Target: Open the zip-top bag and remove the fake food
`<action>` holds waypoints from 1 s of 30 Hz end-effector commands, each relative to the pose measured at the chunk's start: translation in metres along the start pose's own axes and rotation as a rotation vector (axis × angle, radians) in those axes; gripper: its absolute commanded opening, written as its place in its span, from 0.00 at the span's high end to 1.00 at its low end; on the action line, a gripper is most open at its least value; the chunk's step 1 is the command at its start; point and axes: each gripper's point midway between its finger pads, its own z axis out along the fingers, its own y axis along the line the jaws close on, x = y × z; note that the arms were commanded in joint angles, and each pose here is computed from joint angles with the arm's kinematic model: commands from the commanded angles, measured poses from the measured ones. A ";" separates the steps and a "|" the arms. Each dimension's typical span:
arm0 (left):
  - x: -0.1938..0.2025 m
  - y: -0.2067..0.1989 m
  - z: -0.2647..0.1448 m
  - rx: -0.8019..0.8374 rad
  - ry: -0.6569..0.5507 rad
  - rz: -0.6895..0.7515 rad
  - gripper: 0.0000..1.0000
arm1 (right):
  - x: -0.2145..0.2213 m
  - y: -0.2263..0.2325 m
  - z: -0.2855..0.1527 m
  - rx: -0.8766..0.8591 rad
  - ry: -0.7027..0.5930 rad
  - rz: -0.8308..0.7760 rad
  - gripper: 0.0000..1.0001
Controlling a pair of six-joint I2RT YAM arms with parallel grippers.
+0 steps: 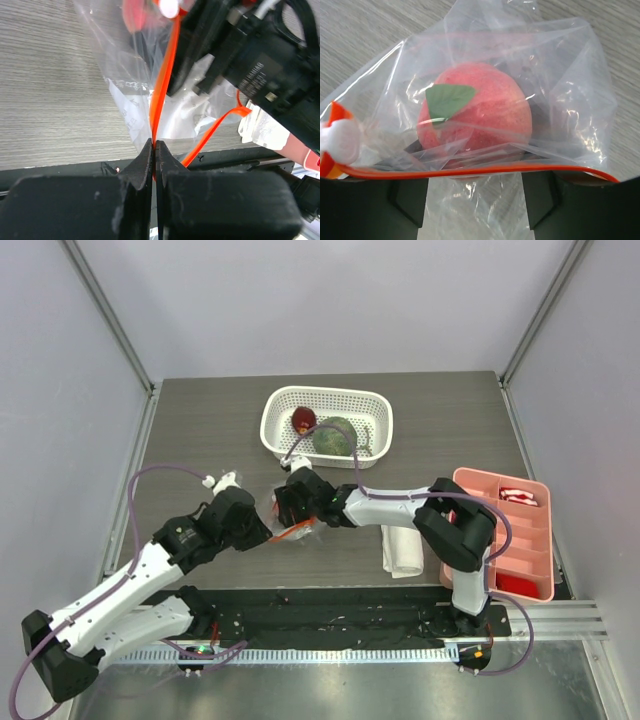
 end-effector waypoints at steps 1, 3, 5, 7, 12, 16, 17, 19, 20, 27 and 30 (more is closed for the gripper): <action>-0.009 -0.004 -0.007 -0.008 -0.025 0.016 1.00 | -0.032 -0.010 -0.039 0.042 -0.058 -0.014 0.65; -0.013 -0.006 -0.008 -0.007 -0.034 0.037 1.00 | -0.033 -0.005 -0.057 0.024 -0.028 -0.008 0.69; -0.018 -0.011 -0.007 -0.009 -0.047 0.052 1.00 | -0.031 -0.003 -0.073 0.015 0.004 -0.005 0.72; -0.023 -0.014 -0.007 -0.010 -0.056 0.076 1.00 | -0.032 0.003 -0.086 -0.014 0.023 0.013 0.74; -0.031 -0.030 -0.001 -0.002 -0.053 0.118 1.00 | -0.034 0.017 -0.124 -0.025 0.154 0.173 0.73; -0.027 -0.051 0.007 0.076 -0.020 0.118 1.00 | -0.061 0.049 -0.146 -0.146 0.126 0.351 0.71; -0.025 -0.056 0.009 0.098 -0.009 0.123 1.00 | -0.070 0.051 -0.149 -0.162 0.121 0.380 0.71; -0.029 -0.058 0.009 0.100 -0.026 0.126 1.00 | -0.068 0.054 -0.153 -0.189 0.175 0.467 0.70; -0.030 -0.057 0.010 0.096 -0.033 0.135 1.00 | -0.069 0.048 -0.152 -0.186 0.180 0.501 0.70; -0.029 -0.054 0.016 0.076 -0.031 0.155 1.00 | -0.095 0.050 -0.185 -0.301 0.164 0.622 0.73; -0.031 -0.045 0.017 0.035 -0.050 0.148 1.00 | -0.101 0.063 -0.212 -0.425 0.186 0.620 0.75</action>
